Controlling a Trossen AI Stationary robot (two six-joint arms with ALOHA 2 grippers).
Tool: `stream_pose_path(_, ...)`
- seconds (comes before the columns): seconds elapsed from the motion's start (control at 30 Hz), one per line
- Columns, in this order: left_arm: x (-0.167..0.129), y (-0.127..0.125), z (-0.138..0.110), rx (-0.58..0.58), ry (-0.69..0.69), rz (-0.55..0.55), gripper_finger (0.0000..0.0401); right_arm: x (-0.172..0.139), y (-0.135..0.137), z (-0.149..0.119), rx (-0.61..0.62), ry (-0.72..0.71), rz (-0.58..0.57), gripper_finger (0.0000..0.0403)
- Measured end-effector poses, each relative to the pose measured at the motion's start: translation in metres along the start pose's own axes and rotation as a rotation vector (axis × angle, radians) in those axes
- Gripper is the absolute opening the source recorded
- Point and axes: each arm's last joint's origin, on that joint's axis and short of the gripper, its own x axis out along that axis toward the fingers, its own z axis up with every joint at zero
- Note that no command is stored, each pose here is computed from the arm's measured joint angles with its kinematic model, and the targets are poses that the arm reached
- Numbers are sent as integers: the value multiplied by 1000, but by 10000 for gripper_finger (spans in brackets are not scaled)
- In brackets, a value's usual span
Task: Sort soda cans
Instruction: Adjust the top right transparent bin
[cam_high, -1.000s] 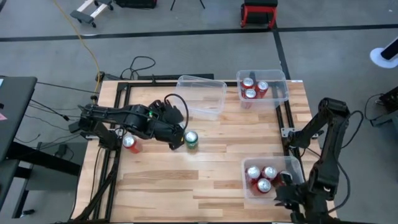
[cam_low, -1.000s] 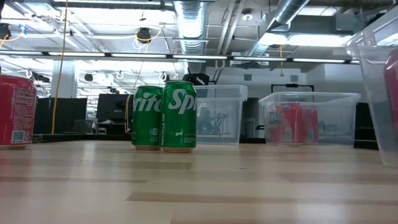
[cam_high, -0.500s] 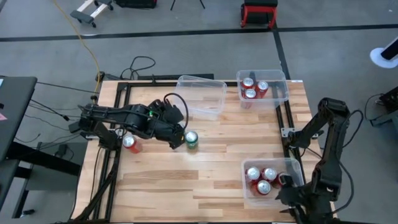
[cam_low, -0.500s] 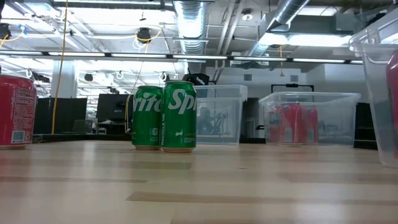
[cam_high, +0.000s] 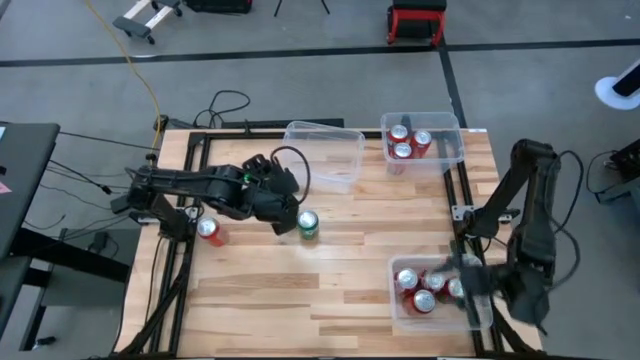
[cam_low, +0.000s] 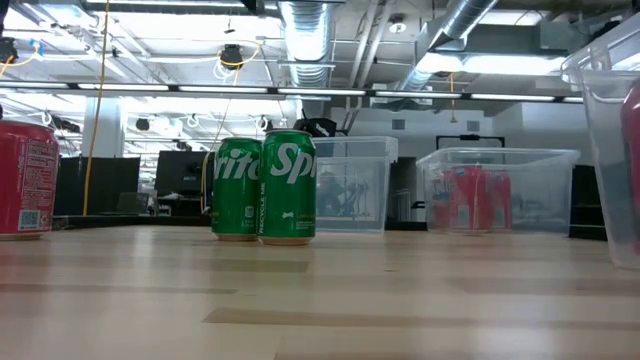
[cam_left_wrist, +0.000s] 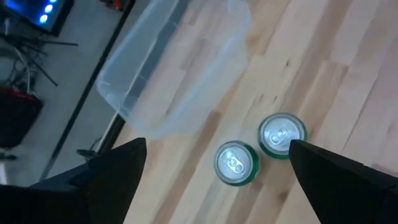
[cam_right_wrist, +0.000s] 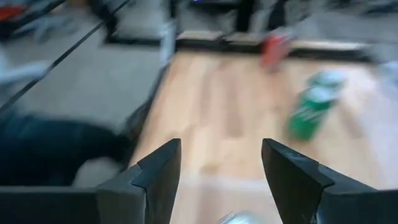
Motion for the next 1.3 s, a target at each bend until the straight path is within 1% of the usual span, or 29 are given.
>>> stream_pose_path(0.1, 18, -2, -1, 54, 43, -1, 388, 3, -27, 17, 50, -59, -100, 239)
stream_pose_path(0.2, 43, 1, -4, 90, 99, 19, 388, 10, -55, 31, 121, -93, -208, 239)
stream_pose_path(0.27, 61, 3, -9, 109, 132, 20, 388, 16, -73, 38, 166, -109, -296, 239)
stream_pose_path(0.37, 86, 7, -15, 130, 143, -5, 385, 25, -96, 45, 214, -113, -414, 239)
stream_pose_path(0.43, 98, 14, -20, 123, 137, -34, 379, 32, -109, 47, 238, -93, -456, 239)
stream_pose_path(0.5, 103, 22, -26, 108, 125, -63, 372, 42, -120, 49, 249, -57, -466, 239)
stream_pose_path(0.57, 104, 32, -33, 83, 105, -82, 366, 51, -129, 51, 256, -22, -459, 239)
stream_pose_path(0.67, 92, 49, -50, 35, 85, -91, 362, 64, -141, 52, 255, 15, -473, 239)
stream_pose_path(0.77, 74, 68, -73, -50, 62, -78, 361, 72, -153, 53, 240, 39, -496, 239)
stream_pose_path(0.83, 64, 80, -92, -120, 48, -76, 361, 79, -164, 54, 225, 46, -539, 239)
stream_pose_path(0.93, 57, 92, -116, -204, 23, -70, 361, 91, -187, 61, 221, 18, -580, 239)
stream_pose_path(1.07, 63, 95, -137, -267, -55, -78, 361, 109, -232, 69, 272, -41, -499, 239)
stream_pose_path(1.1, 66, 94, -141, -281, -73, -82, 361, 110, -244, 68, 292, -47, -517, 239)
stream_pose_path(1.13, 70, 93, -145, -293, -88, -85, 361, 110, -258, 67, 312, -36, -568, 238)
stream_pose_path(1.23, 81, 88, -153, -309, -109, -90, 361, 98, -300, 63, 404, 14, -754, 224)
stream_pose_path(1.3, 90, 83, -159, -307, -120, -92, 361, 89, -328, 55, 477, 77, -853, 207)
